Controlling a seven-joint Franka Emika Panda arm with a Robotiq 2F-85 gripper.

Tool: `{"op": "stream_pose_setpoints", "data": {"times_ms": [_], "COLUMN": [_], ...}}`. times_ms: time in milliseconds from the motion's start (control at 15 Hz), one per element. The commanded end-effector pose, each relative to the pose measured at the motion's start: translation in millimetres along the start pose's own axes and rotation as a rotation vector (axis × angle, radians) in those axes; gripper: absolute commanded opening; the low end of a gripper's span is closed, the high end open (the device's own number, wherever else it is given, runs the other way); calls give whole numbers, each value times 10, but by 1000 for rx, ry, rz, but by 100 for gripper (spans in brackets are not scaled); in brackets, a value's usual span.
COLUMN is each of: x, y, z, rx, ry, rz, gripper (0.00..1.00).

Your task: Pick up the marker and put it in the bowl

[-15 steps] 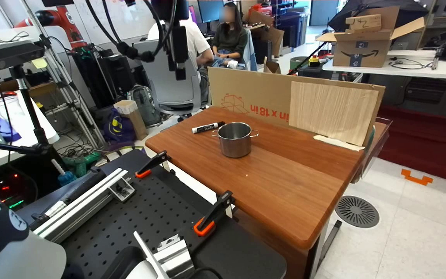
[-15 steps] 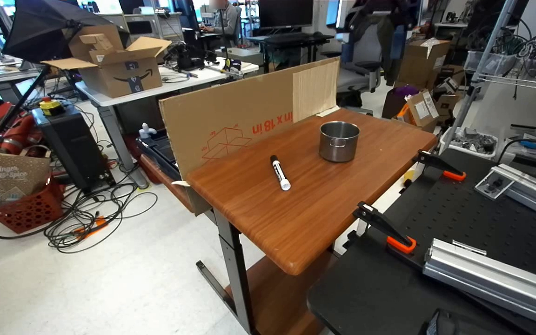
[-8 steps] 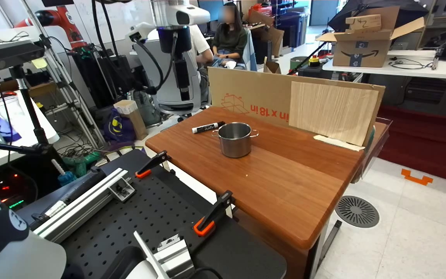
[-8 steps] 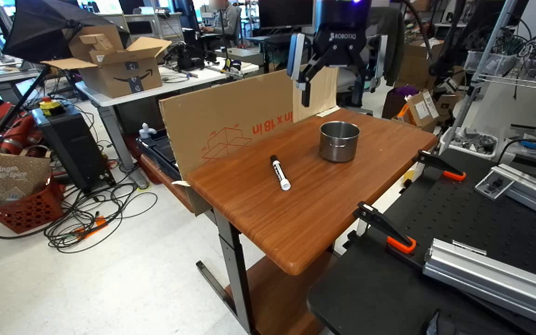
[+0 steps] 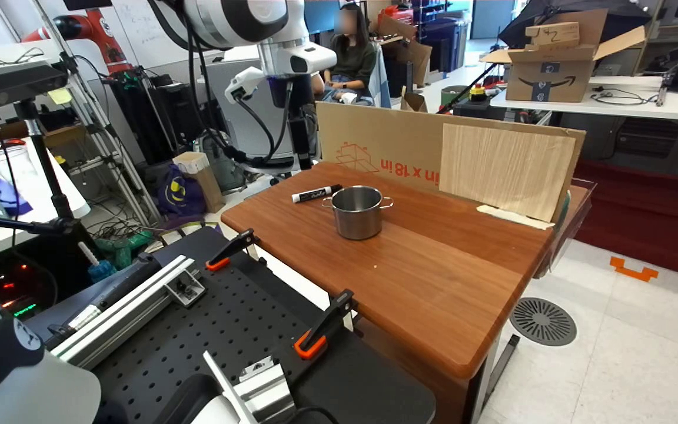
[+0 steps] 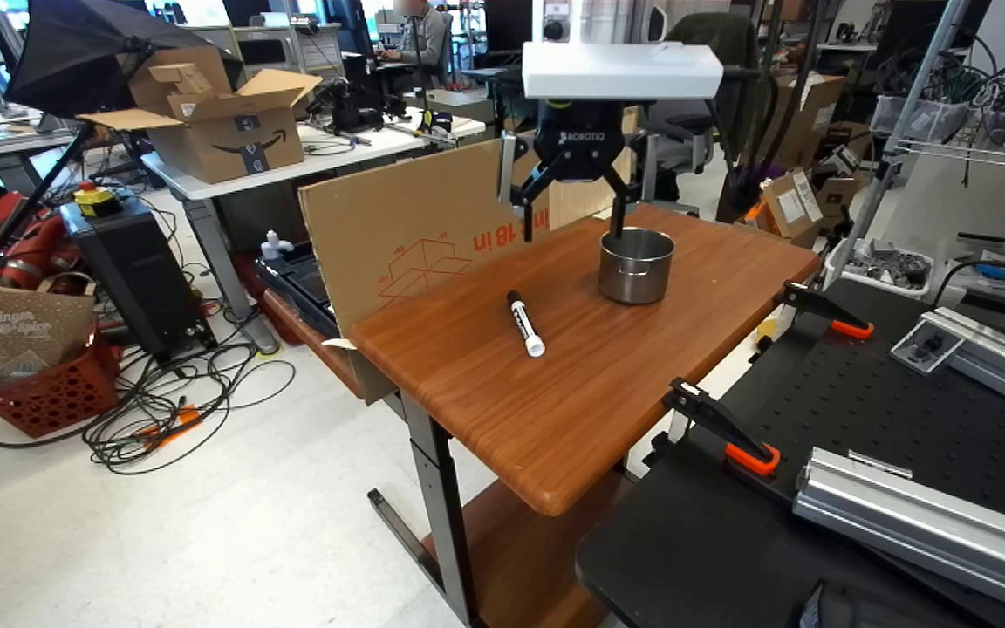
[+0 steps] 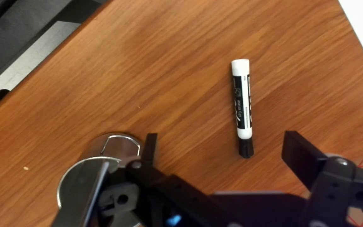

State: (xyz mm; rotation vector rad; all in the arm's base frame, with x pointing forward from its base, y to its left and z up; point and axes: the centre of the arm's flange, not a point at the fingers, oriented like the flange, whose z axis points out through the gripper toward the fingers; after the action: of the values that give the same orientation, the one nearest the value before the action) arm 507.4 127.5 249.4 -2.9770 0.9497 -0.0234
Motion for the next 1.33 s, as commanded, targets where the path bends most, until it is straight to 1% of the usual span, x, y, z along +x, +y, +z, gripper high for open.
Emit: {"op": "stream_pose_setpoints", "data": {"times_ms": [0, 467, 1067, 1133, 1200, 1267], "x": [154, 213, 347, 351, 348, 347], "y": [-272, -614, -743, -751, -753, -759], "z": [225, 706, 1114, 1162, 1200, 1222], "rx": [-22, -77, -133, -140, -145, -145], "ry": [43, 51, 51, 48, 52, 50], "rz": [47, 87, 104, 101, 95, 91], "gripper": [100, 100, 100, 91, 74, 65]}}
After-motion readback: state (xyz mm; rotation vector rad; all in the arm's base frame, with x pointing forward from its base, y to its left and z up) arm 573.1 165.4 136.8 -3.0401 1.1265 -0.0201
